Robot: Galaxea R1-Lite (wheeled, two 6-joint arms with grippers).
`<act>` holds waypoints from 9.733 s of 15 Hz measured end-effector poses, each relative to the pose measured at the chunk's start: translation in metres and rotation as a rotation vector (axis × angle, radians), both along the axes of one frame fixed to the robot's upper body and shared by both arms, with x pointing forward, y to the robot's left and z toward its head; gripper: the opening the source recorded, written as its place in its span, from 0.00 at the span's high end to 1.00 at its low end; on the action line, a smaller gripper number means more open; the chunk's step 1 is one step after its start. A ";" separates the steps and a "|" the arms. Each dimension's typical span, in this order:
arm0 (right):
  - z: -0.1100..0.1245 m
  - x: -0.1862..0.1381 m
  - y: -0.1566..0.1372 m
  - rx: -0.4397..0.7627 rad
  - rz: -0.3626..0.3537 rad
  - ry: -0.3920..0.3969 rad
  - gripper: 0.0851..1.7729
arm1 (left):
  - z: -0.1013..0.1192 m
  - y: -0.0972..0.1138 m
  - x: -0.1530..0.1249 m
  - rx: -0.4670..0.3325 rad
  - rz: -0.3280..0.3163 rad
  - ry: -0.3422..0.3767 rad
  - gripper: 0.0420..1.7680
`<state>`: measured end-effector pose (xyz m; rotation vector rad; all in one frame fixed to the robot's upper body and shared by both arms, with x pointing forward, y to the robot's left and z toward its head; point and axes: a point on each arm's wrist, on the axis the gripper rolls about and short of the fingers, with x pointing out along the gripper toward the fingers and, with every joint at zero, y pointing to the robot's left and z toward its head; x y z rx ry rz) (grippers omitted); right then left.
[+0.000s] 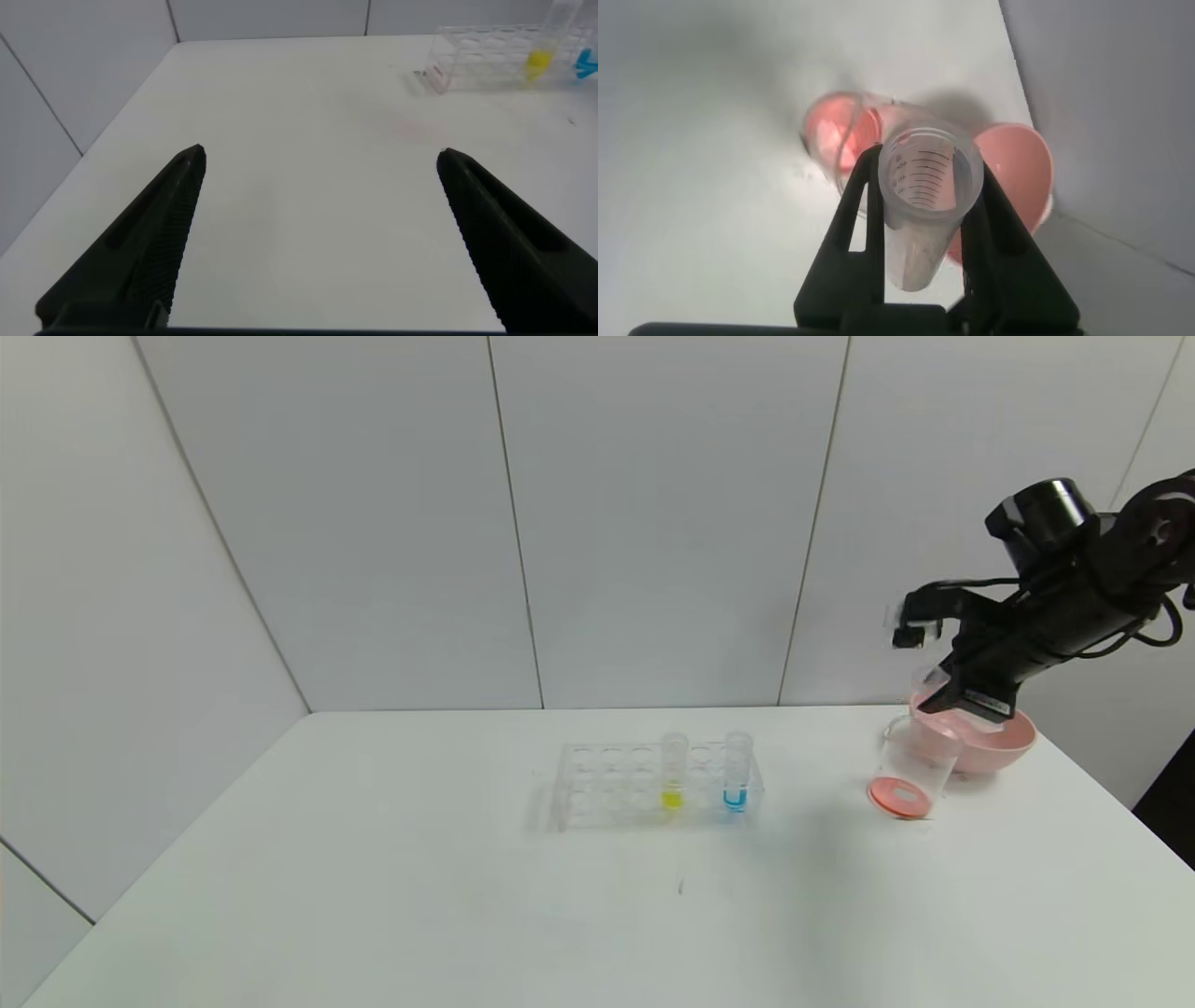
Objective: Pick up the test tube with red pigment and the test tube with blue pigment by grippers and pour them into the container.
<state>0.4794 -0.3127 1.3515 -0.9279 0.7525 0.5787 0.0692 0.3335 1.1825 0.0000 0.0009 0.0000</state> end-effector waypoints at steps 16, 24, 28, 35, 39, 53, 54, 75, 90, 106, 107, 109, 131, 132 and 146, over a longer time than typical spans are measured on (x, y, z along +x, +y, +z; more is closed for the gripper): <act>0.042 -0.082 -0.018 0.888 -0.452 -0.467 0.74 | 0.000 0.000 0.000 0.000 0.000 0.000 0.00; 0.015 -0.127 -0.050 0.937 -0.654 -0.546 0.74 | 0.000 0.000 0.000 0.000 0.000 0.000 0.00; 0.008 -0.106 -0.069 0.922 -0.680 -0.643 0.74 | 0.000 0.000 0.000 0.000 0.000 0.000 0.00; -0.029 -0.029 -0.093 0.847 -0.773 -0.707 0.74 | 0.000 0.000 0.000 0.000 0.000 0.000 0.00; -0.055 -0.002 -0.104 0.831 -0.801 -0.690 0.74 | 0.000 0.000 0.000 0.000 0.000 0.000 0.00; -0.115 0.042 -0.120 0.833 -0.807 -0.689 0.68 | 0.000 0.000 0.000 0.000 0.000 0.000 0.00; -0.117 0.043 -0.120 0.833 -0.808 -0.685 0.61 | 0.000 0.000 0.000 0.000 0.000 0.000 0.00; -0.092 -0.103 -0.058 0.902 -0.749 -0.546 0.08 | 0.000 0.000 0.000 0.000 0.000 0.000 0.00; -0.129 -0.153 0.153 0.955 -0.643 -0.497 0.04 | 0.000 0.000 0.000 0.000 0.000 0.000 0.00; -0.158 -0.063 0.206 0.895 -0.682 -0.491 0.04 | 0.000 0.000 0.000 0.000 0.000 0.000 0.00; -0.158 -0.062 0.207 0.893 -0.676 -0.487 0.04 | 0.000 0.000 0.000 0.000 0.000 0.000 0.00; -0.159 -0.060 0.208 0.898 -0.669 -0.485 0.04 | 0.000 0.000 0.000 0.000 0.000 0.000 0.00; -0.157 -0.066 0.212 0.877 -0.628 -0.486 0.76 | 0.000 0.000 0.000 0.000 0.000 0.000 0.00; -0.157 -0.066 0.212 0.875 -0.628 -0.483 0.76 | 0.000 0.000 0.000 0.000 0.000 0.000 0.00; -0.105 -0.074 0.200 0.901 -0.565 -0.580 0.76 | 0.000 0.000 0.000 0.000 0.000 0.000 0.00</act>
